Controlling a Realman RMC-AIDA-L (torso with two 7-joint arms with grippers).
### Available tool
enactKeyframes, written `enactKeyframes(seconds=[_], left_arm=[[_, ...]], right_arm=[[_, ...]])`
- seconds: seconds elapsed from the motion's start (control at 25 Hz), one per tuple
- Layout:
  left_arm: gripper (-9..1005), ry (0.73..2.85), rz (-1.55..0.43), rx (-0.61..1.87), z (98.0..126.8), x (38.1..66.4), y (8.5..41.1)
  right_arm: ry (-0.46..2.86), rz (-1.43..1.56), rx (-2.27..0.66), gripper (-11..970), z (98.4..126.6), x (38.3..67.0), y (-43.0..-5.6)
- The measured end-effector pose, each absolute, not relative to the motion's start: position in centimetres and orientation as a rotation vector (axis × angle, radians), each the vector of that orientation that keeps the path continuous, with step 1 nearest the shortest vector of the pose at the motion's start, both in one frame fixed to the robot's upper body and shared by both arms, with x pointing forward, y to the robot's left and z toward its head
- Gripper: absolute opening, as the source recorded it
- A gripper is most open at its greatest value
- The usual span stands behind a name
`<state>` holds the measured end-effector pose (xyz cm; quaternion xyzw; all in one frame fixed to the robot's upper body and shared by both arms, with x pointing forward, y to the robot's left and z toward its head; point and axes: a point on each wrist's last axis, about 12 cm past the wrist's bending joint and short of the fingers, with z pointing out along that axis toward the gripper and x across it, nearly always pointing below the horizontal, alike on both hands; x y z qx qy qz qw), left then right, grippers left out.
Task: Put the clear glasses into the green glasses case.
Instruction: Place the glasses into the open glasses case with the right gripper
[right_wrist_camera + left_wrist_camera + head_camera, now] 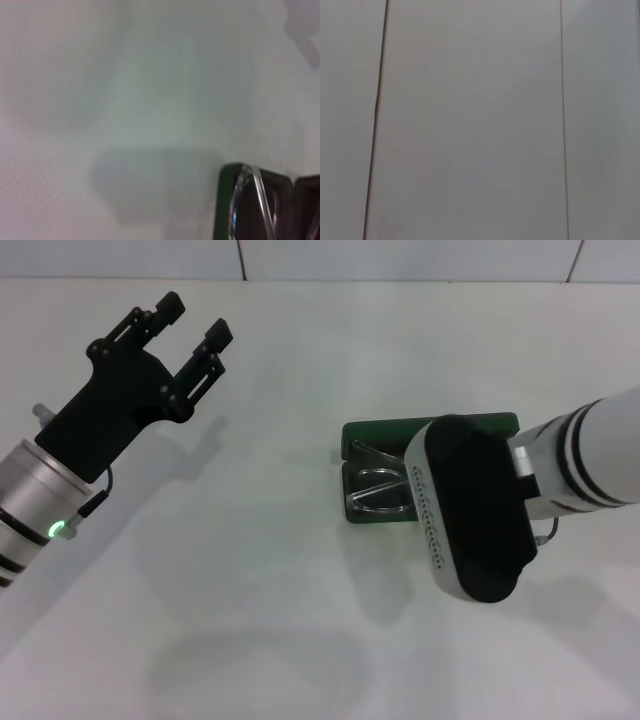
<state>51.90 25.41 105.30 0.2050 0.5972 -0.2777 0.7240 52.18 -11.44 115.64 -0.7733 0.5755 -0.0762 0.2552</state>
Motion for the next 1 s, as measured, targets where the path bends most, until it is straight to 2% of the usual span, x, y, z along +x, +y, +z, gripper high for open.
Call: enactKeyframes(seconds=[0.16,0.6,1.0], left_arm=[[602,1.317,-0.615,0.456,105.3,52.0,25.3],[602,1.319,-0.616,0.457,105.3,52.0,25.3],[602,1.315,-0.625,0.475,105.5,52.4,25.0]], right_arm=[[1.574,-0.083,-2.058,309,116.4,52.4,-11.9],[1.711,0.018,-1.844,308,116.9,54.3,-14.6],[1.771,0.034,-1.866,307,115.3,55.3,-14.6]])
